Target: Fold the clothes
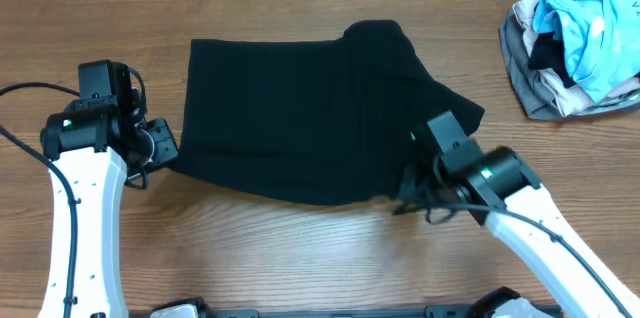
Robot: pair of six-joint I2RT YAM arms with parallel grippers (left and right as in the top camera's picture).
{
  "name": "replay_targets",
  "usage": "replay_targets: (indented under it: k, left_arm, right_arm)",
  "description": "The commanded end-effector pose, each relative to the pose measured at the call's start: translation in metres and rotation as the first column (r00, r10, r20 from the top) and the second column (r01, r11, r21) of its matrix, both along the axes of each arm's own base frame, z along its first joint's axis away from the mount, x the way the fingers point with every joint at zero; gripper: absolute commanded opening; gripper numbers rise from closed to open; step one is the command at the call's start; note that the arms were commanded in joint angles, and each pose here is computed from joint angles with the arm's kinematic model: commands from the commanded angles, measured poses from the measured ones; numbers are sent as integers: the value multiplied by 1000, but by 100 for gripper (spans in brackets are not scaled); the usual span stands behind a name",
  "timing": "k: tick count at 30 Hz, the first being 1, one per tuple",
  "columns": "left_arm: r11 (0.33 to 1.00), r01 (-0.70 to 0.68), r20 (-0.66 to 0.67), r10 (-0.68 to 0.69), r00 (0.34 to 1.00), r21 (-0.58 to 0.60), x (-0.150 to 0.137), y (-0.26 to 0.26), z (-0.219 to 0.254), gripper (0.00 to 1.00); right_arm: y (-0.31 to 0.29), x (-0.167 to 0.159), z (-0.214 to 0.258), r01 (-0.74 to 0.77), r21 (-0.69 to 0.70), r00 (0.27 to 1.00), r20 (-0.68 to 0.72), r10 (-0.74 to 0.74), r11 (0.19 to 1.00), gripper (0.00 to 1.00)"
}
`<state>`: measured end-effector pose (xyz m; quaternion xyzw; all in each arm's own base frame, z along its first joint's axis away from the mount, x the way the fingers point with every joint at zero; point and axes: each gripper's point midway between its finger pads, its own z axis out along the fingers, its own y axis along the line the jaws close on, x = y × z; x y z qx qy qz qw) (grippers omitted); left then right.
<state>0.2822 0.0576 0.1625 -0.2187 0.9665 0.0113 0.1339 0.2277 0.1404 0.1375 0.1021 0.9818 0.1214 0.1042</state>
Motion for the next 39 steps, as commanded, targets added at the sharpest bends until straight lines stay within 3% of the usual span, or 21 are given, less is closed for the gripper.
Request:
replay_targets:
  k: [1, 7, 13, 26, 32, 39]
  left_arm:
    - [999, 0, 20, 0, 1000, 33, 4, 7, -11, 4]
    - [998, -14, 122, 7, 993, 61, 36, 15, -25, 4]
    - [996, -50, 171, 37, 985, 72, 61, 22, -33, 4]
    - [998, -40, 74, 37, 997, 47, 23, 13, 13, 4]
    - [999, -20, 6, 20, 1000, 43, 10, 10, 1, 4]
    - [999, -20, 10, 20, 1000, 43, 27, 13, -29, 4]
  right_arm:
    - [0, 33, -14, -43, -40, 999, 25, 44, 998, 4]
    - [-16, 79, -45, 20, -70, 999, 40, -17, 997, 4]
    - [-38, 109, -34, 61, -61, 992, 114, -54, 996, 4]
    - [-57, 92, 51, 36, -98, 997, 78, -28, 995, 4]
    - [-59, 84, 49, 24, -109, 999, 46, -20, 994, 4]
    - [-51, 110, 41, -6, -103, 995, 98, 16, 995, 4]
